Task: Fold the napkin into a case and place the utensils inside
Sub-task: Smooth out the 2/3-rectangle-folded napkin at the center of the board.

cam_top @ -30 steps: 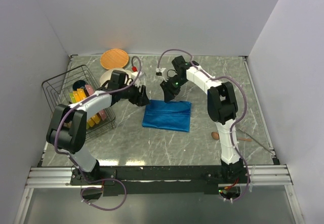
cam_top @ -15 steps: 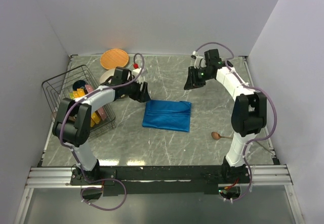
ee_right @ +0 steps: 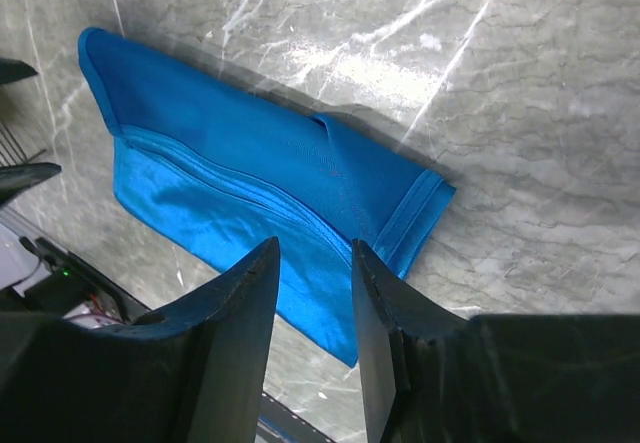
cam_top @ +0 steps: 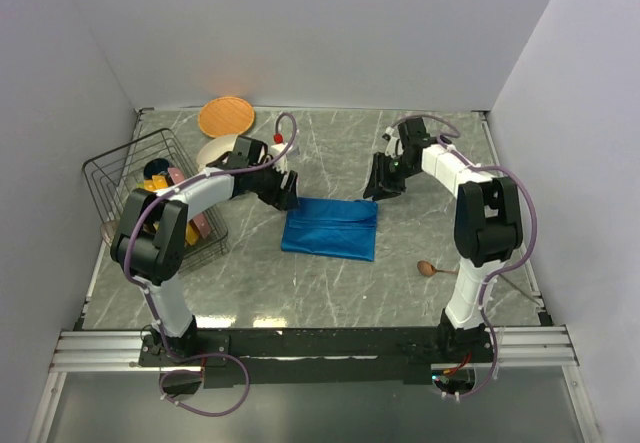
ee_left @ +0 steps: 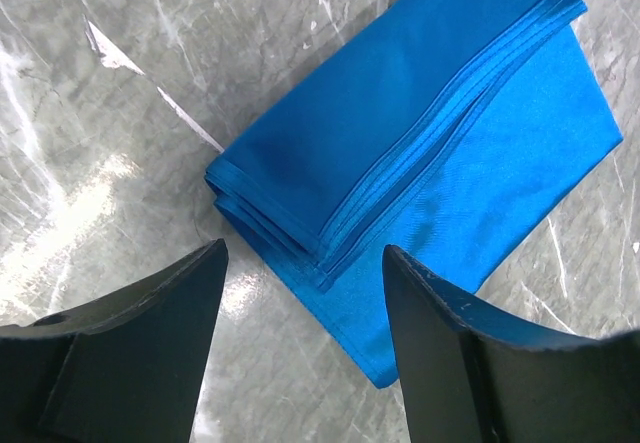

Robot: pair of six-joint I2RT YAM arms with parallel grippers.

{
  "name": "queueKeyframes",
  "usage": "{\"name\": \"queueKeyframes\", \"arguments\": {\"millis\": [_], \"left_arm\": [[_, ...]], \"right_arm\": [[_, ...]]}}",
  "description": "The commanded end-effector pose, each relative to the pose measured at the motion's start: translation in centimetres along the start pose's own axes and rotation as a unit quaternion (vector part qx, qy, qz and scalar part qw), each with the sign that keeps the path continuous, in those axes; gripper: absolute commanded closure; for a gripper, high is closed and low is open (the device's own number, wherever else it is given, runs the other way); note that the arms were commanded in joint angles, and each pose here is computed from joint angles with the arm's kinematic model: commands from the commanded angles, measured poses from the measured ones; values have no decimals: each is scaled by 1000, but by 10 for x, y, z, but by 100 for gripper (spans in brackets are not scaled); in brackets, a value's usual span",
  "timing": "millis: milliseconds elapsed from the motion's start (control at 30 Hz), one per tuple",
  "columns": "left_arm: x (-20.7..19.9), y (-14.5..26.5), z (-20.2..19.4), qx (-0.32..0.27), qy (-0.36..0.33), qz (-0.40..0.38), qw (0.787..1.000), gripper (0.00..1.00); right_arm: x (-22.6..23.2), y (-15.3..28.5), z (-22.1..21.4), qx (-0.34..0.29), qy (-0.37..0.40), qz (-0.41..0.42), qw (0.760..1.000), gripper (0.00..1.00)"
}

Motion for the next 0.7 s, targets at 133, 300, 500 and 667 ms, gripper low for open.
{"name": "queueKeyframes", "arguments": {"millis": [133, 300, 500, 667], "left_arm": [[5, -1, 9, 4, -1, 8, 1000, 33], [10, -1, 8, 11, 19, 10, 1000, 36], [11, -5, 3, 20, 33, 8, 999, 36], [16, -7, 0, 25, 55, 10, 998, 36]], "right_arm": [[-8, 21, 10, -51, -23, -22, 998, 58], [-14, 14, 8, -43, -40, -25, 998, 59], [-15, 3, 0, -22, -57, -13, 998, 67], [-19, -6, -14, 5, -74, -7, 997, 69]]}}
Point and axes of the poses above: each gripper's point midway between its finger pads, its own y axis back along the fingers, its own x axis along the line the jaws close on, z = x × y, the point moved 1 cm from there along y, back along the fingers, and after that the axes turned 1 degree about -y, right-handed, at the moved point
